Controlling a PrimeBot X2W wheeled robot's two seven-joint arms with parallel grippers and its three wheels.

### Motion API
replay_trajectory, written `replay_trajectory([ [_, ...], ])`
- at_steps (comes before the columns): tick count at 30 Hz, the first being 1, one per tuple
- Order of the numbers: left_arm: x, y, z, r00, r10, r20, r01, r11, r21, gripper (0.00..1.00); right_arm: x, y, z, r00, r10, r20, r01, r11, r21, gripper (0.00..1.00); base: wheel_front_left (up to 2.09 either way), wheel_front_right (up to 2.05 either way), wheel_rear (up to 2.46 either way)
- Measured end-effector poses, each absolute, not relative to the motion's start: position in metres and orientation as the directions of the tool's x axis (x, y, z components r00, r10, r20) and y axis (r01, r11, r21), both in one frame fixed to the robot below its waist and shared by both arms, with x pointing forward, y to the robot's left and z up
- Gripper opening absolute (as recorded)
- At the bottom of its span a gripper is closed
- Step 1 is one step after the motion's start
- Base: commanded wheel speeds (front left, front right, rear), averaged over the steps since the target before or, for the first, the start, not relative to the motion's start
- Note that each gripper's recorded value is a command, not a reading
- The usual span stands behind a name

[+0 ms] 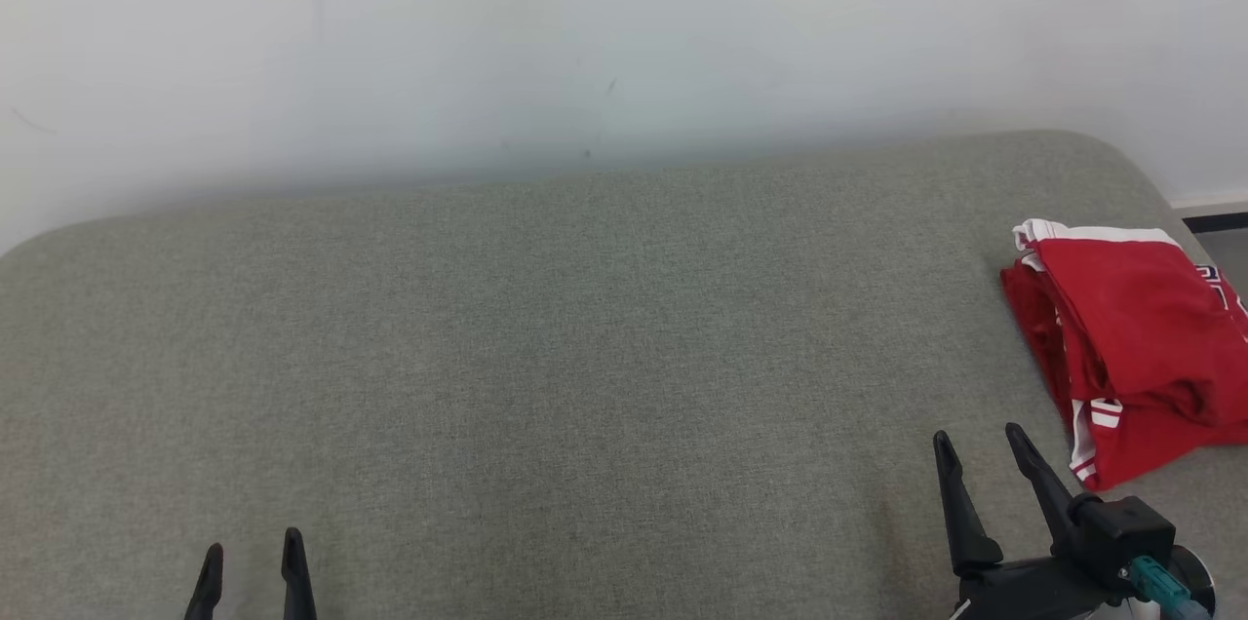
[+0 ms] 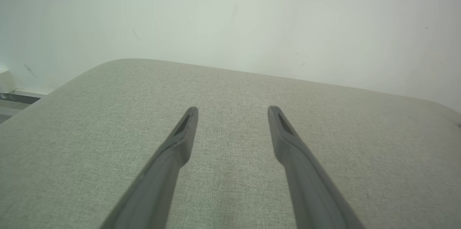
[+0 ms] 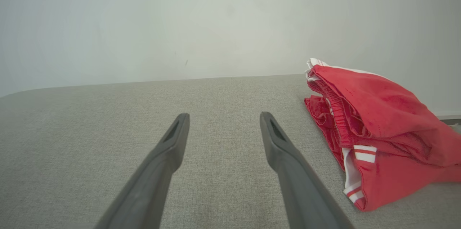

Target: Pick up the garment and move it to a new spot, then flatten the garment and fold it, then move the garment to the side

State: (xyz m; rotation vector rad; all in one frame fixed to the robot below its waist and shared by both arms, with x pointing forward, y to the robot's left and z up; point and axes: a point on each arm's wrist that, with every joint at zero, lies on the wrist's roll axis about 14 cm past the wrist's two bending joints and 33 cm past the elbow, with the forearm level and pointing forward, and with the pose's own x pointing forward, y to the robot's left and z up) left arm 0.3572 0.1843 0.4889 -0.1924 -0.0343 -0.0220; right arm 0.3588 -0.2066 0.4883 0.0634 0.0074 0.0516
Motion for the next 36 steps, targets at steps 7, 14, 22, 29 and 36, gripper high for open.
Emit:
replay_trajectory([
  [7, 0.350, 0.198, 0.483, 1.000, 0.025, 0.016, -0.021, 0.982, -0.189, 1.00, 0.358, -0.199, 0.485, 0.998, 0.065, -0.008, -0.064, 0.995, 0.074, 1.00, 0.00, 0.00, 0.00],
  [14, 0.346, 0.204, 0.477, 0.999, 0.049, -0.004, -0.049, 0.982, -0.184, 1.00, 0.356, -0.197, 0.484, 0.998, 0.069, -0.006, -0.068, 0.995, 0.077, 1.00, 0.00, 0.00, 0.00],
  [22, 0.343, 0.206, 0.478, 0.999, 0.054, -0.002, -0.053, 0.984, -0.172, 1.00, 0.354, -0.193, 0.483, 0.997, 0.077, -0.006, -0.076, 0.994, 0.083, 1.00, 0.00, 0.00, 0.00],
  [29, 0.339, 0.208, 0.476, 0.998, 0.057, -0.007, -0.058, 0.984, -0.168, 1.00, 0.352, -0.191, 0.481, 0.997, 0.079, -0.012, -0.077, 0.993, 0.093, 1.00, 0.00, 0.00, 0.00],
  [36, 0.338, 0.208, 0.475, 0.998, 0.057, -0.009, -0.057, 0.984, -0.168, 1.00, 0.349, -0.189, 0.474, 0.997, 0.075, -0.029, -0.072, 0.991, 0.109, 1.00, 0.00, 0.00, 0.00],
])
